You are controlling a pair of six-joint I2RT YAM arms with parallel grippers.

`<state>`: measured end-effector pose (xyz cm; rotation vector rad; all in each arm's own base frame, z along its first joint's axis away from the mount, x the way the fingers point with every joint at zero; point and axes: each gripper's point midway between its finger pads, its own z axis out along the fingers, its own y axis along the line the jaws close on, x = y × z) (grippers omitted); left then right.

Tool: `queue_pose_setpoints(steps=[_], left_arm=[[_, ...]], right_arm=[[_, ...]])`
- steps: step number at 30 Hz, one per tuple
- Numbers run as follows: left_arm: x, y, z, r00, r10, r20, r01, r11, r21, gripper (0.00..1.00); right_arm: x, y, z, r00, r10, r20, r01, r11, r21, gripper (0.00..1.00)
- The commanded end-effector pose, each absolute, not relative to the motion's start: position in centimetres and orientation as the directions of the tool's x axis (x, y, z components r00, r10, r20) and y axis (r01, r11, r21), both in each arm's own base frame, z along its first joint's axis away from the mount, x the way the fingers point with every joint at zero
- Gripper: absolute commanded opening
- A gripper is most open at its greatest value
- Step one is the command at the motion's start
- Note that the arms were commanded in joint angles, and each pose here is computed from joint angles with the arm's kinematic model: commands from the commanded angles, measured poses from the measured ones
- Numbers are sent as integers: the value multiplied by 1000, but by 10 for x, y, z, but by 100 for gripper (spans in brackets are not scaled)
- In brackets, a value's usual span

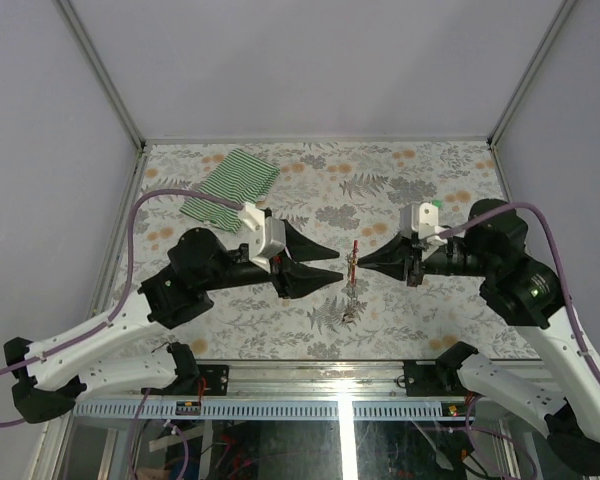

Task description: Put the keys on the keyring

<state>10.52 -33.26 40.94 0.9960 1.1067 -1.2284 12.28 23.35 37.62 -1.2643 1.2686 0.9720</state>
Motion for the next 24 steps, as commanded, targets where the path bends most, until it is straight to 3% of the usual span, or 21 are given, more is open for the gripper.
queue_pose_setpoints(steps=[1,10,24], left_arm=[[112,-329,388,20,-39,-999,992,123,15,41],[116,-334,370,16,40,-999,993,116,20,46],[117,-344,354,18,64,-998,996,89,24,42]], right_arm=[[130,224,364,103,-253,-962,-980,138,-141,0],[132,225,351,8,-340,-940,-992,117,-51,0],[119,244,342,-6,-419,-908,-997,70,-26,0]])
